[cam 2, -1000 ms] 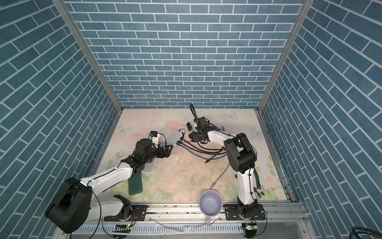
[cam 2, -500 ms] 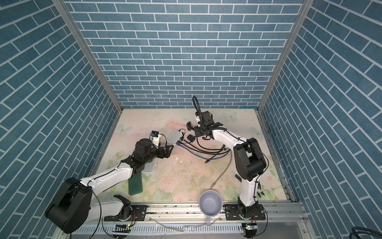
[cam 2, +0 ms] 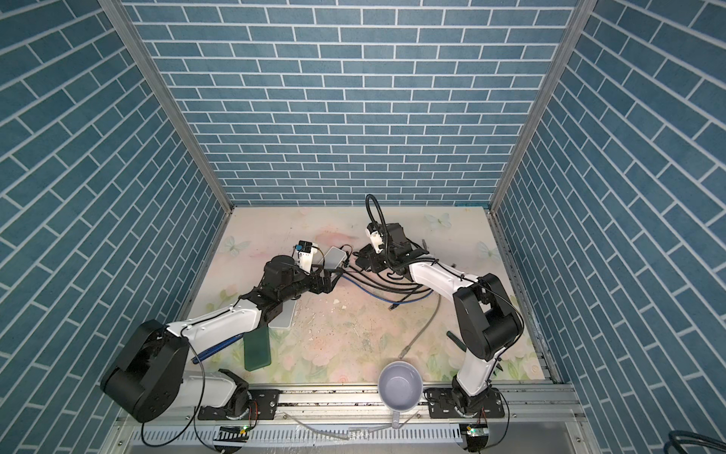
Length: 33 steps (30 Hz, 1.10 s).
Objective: Insert the plug into the switch port
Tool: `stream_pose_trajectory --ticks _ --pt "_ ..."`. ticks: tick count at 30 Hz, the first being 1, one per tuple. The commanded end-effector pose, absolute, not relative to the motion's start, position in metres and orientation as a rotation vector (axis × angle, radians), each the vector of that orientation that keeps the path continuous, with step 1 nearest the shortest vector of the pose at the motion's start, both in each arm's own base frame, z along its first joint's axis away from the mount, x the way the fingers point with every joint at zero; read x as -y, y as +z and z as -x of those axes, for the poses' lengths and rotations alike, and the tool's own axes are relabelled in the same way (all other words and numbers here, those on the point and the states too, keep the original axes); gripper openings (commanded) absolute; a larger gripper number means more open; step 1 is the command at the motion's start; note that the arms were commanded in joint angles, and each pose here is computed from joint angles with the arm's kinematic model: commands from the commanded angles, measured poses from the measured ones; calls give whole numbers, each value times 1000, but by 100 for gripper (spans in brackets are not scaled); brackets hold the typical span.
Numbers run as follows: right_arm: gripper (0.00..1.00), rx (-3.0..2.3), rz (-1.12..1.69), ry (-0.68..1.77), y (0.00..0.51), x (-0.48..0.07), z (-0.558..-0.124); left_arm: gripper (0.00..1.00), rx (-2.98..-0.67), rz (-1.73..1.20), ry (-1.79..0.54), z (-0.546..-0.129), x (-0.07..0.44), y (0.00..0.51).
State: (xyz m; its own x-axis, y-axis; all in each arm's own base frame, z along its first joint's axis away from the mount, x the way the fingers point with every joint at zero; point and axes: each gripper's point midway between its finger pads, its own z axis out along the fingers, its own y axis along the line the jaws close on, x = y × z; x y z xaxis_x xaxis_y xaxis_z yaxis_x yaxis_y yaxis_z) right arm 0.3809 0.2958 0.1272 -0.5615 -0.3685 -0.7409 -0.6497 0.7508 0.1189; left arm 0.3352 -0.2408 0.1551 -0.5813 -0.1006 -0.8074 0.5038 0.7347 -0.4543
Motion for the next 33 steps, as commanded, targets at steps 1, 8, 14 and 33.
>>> stream_pose_trajectory --ticks 1,8,14,33 --pt "0 -2053 833 528 155 -310 -374 92 -1997 -322 -914 -340 258 169" --pt "0 -1997 859 583 155 -317 -362 76 -2038 -331 -943 -350 279 161" --pt "0 -1992 866 596 154 -320 -359 79 -2074 -268 -889 -360 279 156" --pt "0 -1894 928 705 156 -336 -342 70 -2189 -72 -976 -389 298 138"
